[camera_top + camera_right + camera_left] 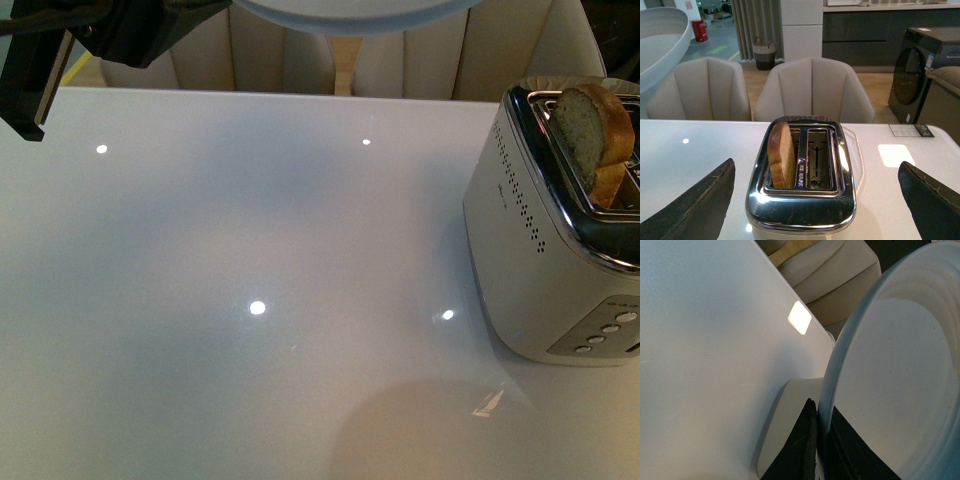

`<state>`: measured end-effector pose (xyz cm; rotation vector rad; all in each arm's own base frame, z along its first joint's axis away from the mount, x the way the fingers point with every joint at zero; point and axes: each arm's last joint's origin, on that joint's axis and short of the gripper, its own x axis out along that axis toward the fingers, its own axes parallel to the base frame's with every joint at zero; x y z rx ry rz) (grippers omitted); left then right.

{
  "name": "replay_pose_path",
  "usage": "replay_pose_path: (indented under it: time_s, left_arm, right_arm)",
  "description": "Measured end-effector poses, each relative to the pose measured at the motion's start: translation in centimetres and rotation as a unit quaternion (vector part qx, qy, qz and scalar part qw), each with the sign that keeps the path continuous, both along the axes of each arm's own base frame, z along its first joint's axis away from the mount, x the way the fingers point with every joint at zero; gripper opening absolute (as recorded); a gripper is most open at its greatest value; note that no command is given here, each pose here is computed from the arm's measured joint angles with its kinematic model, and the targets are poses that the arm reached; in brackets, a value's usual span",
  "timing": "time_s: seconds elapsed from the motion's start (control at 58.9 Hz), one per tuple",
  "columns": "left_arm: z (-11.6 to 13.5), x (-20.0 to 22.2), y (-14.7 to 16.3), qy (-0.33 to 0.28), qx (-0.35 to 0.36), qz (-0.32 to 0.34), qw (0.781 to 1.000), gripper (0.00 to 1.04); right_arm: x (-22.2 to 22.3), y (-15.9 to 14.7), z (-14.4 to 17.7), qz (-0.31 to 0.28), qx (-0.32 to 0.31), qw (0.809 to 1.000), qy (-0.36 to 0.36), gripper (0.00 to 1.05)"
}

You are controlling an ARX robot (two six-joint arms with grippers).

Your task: Left arm holds plate, right arm toasts bread

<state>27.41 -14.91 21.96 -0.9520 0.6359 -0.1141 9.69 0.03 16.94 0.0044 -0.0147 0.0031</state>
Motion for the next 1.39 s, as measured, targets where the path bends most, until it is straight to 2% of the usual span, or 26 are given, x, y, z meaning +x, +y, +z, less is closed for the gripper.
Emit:
replay_pose_path:
  time_s: [0.306,0.594,0.764,1.035,1.392]
  left_arm:
    - [0.0,0.5,4.9,0.010,0.008,0.032,0.999,0.03]
    - [-5.2,0.9,14.0,0.062,0.056,0.078,0.993,0.03]
    - [-8.9,0.6,17.3,0.088,0.066,0.096,0.989,0.03]
    - [-15.2,-0.5,18.9,0.133,0.080,0.066,0.986,0.03]
    - [-21.7,-1.7,19.5,0.195,0.091,0.042,0.976,0.03]
  right_arm:
    - [0.0,0.0,0.0,0.000,0.000,1.000,0.000,0.96]
    - [0.0,0.0,0.0,0.000,0.000,1.000,0.000,0.96]
    - [0.0,0.0,0.0,0.000,0.000,1.000,0.000,0.96]
    - [0.0,0.0,0.0,0.000,0.000,1.000,0.000,0.96]
    - [0.0,0.0,0.0,0.000,0.000,1.000,0.000,0.96]
